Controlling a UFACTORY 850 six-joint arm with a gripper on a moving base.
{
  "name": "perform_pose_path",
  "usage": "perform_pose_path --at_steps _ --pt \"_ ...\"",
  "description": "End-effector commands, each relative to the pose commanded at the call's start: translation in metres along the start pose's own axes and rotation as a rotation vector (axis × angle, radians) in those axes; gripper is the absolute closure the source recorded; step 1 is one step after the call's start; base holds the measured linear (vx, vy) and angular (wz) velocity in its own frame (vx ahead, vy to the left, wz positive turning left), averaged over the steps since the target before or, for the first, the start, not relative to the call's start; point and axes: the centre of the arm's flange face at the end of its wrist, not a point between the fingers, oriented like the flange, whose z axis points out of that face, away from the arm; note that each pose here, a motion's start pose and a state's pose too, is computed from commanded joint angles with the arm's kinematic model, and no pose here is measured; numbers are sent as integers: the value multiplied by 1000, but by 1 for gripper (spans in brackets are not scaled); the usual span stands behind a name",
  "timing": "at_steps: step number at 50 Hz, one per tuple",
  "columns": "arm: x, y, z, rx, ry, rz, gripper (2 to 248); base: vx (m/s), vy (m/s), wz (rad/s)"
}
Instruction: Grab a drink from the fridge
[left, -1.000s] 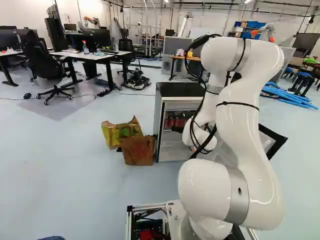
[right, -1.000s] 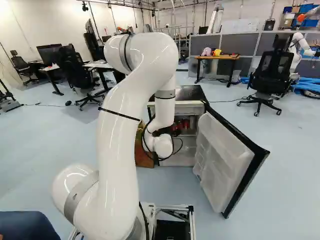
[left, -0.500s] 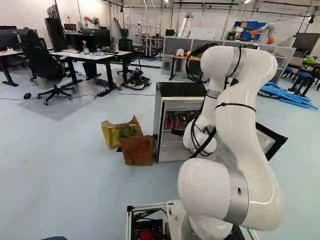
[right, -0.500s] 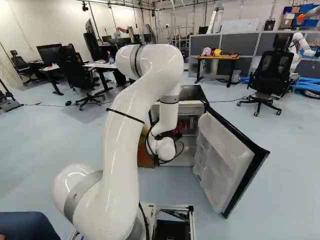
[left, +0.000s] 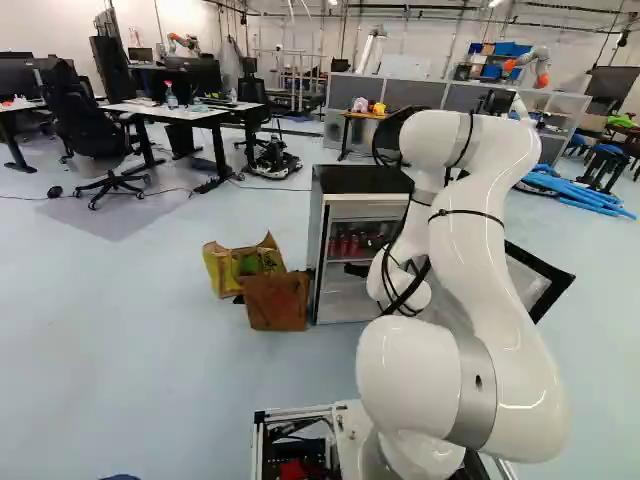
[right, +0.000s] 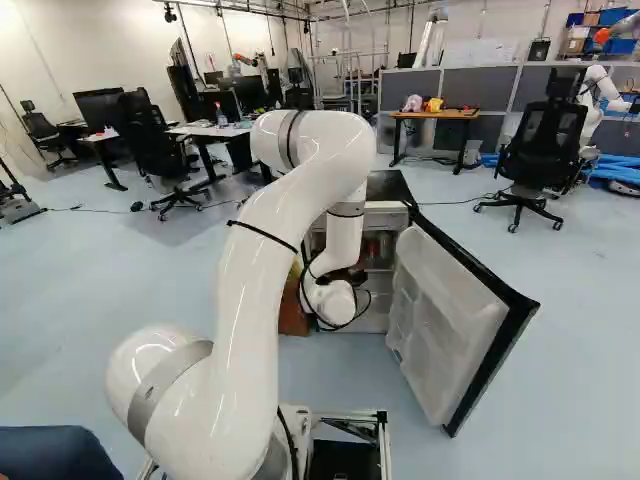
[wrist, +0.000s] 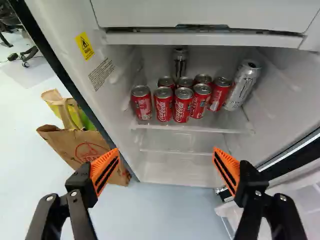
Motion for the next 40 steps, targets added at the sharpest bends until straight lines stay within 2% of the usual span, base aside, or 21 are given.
perform_pose_path --at_steps 15,40 --pt "-16 9 17 -7 -5 7 3 0 0 0" --pt "-12 25 34 -25 24 -2 3 0 0 0"
